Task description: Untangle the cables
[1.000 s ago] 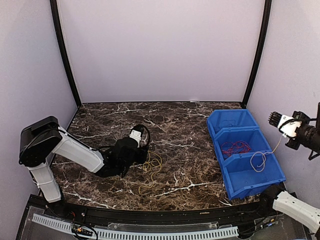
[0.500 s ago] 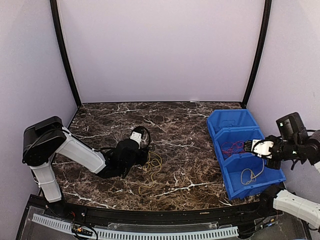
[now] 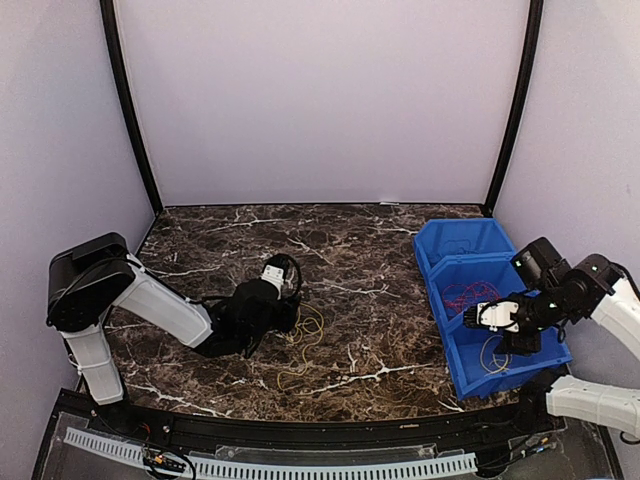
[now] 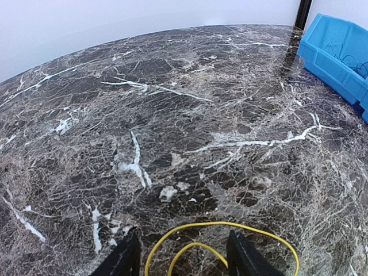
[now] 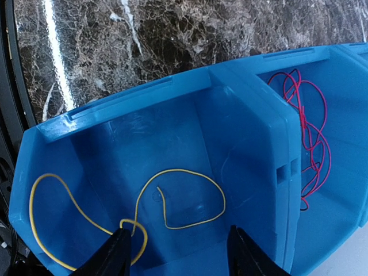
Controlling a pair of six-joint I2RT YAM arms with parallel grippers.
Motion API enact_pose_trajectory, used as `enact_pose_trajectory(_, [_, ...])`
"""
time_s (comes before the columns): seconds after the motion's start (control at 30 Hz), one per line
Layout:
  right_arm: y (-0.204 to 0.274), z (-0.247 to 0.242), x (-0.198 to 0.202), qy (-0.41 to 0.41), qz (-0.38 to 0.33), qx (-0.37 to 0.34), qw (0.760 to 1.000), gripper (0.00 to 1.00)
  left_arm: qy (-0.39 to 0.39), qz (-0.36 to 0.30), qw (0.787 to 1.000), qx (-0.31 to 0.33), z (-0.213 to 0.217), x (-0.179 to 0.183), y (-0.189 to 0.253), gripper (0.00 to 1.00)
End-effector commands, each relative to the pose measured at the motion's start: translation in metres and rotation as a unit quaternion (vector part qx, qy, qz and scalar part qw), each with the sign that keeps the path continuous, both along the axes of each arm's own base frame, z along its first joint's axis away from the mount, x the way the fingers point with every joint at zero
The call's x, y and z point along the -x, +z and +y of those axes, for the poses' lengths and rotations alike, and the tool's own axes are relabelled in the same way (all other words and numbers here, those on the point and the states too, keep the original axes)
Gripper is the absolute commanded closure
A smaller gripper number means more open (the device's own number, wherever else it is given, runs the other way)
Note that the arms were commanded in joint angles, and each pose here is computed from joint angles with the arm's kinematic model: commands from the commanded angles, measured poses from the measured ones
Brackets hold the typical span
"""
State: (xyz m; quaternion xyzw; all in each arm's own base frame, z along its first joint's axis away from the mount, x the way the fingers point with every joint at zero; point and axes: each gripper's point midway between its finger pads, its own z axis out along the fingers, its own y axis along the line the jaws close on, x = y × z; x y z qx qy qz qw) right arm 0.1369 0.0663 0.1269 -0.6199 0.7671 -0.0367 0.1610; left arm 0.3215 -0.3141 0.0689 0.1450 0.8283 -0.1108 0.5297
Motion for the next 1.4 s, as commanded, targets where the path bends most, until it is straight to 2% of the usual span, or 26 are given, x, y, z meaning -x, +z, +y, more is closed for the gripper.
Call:
enact_pose_trajectory(0.0, [0.009,0.004,-0.017,0.004,-0.006,0.008,1.000,0.39,-0.006,0.008,1.000,0.010,0.003,0.004,0.007,0.46])
enact_pose_trajectory(0.17, [0.063,0.037,-0.035,0.030,0.006,-0.050,0.998,0.34,-0.006,0.010,1.000,0.012,0.004,0.005,0.022,0.45])
enact_pose_trajectory(0.33, [0.092,0.069,-0.061,0.052,0.021,-0.095,0.994,0.32,-0.001,0.058,0.998,0.009,0.013,0.007,0.020,0.46])
enact_pose_trajectory(0.43, [0.099,0.091,-0.080,0.062,0.025,-0.130,0.989,0.32,-0.007,0.085,0.996,0.022,0.017,0.010,0.023,0.51])
enact_pose_trajectory(0.6, [0.098,0.144,-0.104,0.093,0.027,-0.198,0.975,0.39,-0.010,0.133,0.991,0.028,0.031,0.028,0.023,0.55])
enact_pose_trajectory(0.73, [0.088,0.195,-0.119,0.123,-0.006,-0.229,0.966,0.41,-0.059,0.171,0.983,0.045,0.033,0.057,0.030,0.59])
enact_pose_trajectory(0.8, [0.080,0.217,-0.122,0.133,-0.006,-0.237,0.962,0.42,-0.105,0.195,0.973,0.061,0.029,0.078,0.033,0.57])
enact_pose_trajectory(0.87, [0.069,0.236,-0.125,0.138,0.010,-0.246,0.959,0.42,-0.164,0.247,0.952,0.082,0.023,0.110,0.030,0.53])
enact_pose_trajectory(0.97, [0.062,0.253,-0.130,0.134,0.027,-0.266,0.954,0.44,-0.167,0.302,0.934,0.090,0.031,0.135,0.020,0.49])
enact_pose_trajectory(1.07, [0.056,0.265,-0.131,0.128,0.032,-0.285,0.949,0.44,-0.183,0.335,0.916,0.126,0.031,0.157,0.014,0.48])
enact_pose_trajectory(1.2, [0.051,0.275,-0.127,0.128,0.023,-0.294,0.947,0.44,-0.201,0.356,0.900,0.155,0.022,0.166,0.009,0.47])
enact_pose_trajectory(1.37, [0.044,0.278,-0.120,0.124,0.031,-0.300,0.945,0.44,-0.218,0.415,0.871,0.147,0.008,0.177,-0.015,0.50])
